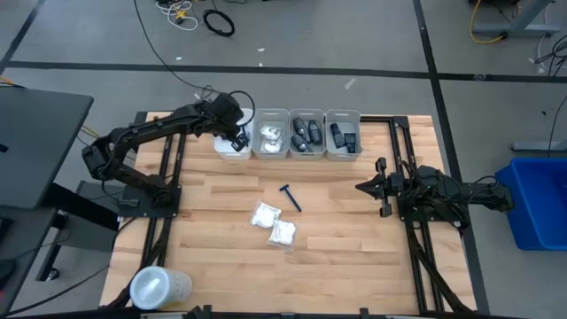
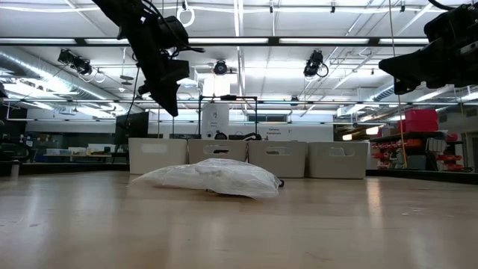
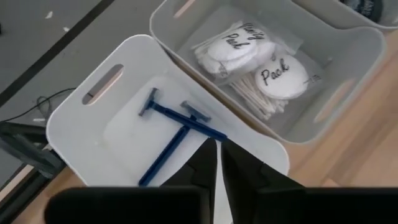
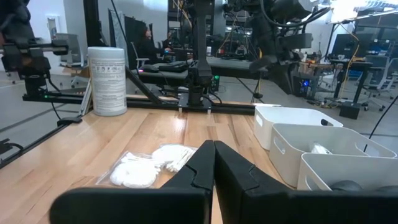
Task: Pick & Place Travel size toiletries
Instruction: Put the blue razor into the white bin
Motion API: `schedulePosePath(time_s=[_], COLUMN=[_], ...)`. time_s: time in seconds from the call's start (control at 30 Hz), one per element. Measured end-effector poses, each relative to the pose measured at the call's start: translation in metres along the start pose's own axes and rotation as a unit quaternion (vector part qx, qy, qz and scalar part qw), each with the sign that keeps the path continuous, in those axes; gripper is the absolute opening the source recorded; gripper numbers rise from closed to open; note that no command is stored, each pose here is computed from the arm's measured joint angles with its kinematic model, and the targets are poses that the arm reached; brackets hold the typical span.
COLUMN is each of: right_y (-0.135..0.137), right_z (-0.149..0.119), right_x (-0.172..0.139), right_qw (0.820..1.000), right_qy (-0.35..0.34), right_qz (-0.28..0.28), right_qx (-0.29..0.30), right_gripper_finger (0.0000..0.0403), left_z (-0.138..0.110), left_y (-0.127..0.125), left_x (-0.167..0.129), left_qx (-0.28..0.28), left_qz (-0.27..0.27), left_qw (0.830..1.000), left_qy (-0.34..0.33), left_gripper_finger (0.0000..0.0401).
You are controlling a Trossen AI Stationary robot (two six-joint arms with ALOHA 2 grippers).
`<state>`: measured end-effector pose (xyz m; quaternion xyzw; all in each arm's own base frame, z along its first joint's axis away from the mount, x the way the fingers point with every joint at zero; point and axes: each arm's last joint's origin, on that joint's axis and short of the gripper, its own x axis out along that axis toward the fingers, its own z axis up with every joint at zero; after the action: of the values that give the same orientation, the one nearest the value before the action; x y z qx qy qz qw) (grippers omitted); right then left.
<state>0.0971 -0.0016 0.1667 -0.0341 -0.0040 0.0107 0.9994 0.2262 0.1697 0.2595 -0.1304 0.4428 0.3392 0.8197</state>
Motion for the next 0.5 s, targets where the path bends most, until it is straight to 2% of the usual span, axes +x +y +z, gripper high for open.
schedulePosePath(time_s=[0.3,0.5], right_y=[0.000,0.000], right_z=[0.000,0.000], right_x=[0.000,0.000], right_qw=[1.000,1.000], right_qy=[0.000,0.000], right_qz=[0.000,0.000], right_qx=[0.000,0.000], right_gripper_finger=[0.0013,0.0014], left_z=[-0.001,-0.003], left_y=[-0.022,-0.040], left_x=[-0.003,-0.006], left_qx=[0.053,0.076], left_qz=[-0.040,-0.066], left_qw=[0.998,0.995], left_qy=[-0.004,-0.010], left_gripper_finger=[0.0008,0.0012])
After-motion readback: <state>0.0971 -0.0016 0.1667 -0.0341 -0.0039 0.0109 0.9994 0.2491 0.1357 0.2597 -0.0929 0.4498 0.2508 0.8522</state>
